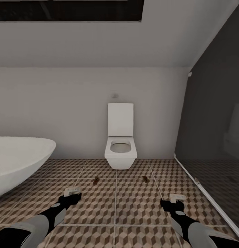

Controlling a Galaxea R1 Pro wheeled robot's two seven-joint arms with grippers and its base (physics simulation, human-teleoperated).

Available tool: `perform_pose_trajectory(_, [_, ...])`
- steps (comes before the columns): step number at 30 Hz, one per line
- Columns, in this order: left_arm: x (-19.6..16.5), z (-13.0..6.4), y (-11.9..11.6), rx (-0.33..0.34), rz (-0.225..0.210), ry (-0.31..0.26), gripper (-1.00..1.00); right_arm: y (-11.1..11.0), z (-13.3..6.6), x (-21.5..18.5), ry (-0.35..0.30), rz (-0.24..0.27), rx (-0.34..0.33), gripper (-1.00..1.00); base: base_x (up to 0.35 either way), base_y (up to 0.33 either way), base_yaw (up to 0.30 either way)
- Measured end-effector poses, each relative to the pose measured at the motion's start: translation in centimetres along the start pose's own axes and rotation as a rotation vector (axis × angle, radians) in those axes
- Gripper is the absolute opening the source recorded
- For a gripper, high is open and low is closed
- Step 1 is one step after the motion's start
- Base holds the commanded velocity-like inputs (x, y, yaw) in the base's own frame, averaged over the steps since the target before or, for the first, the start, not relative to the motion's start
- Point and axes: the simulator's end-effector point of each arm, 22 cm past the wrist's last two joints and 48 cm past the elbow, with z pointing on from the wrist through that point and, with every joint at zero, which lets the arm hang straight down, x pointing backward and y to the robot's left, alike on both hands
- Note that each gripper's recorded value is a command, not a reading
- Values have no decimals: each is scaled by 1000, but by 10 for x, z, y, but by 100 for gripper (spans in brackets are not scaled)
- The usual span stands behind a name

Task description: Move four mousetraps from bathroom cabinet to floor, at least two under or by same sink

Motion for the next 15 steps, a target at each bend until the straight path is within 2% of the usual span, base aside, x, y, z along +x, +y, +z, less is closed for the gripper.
perform_pose_trajectory(8, [9, -12, 17, -22, -8, 19, 100, 1, -8, -1, 20, -15, -6, 100, 0, 0, 0])
perform_pose_trajectory(15, [0, -20, 20, -26, -38, 2, 100, 1, -15, -13, 1, -46, -15, 100, 0, 0, 0])
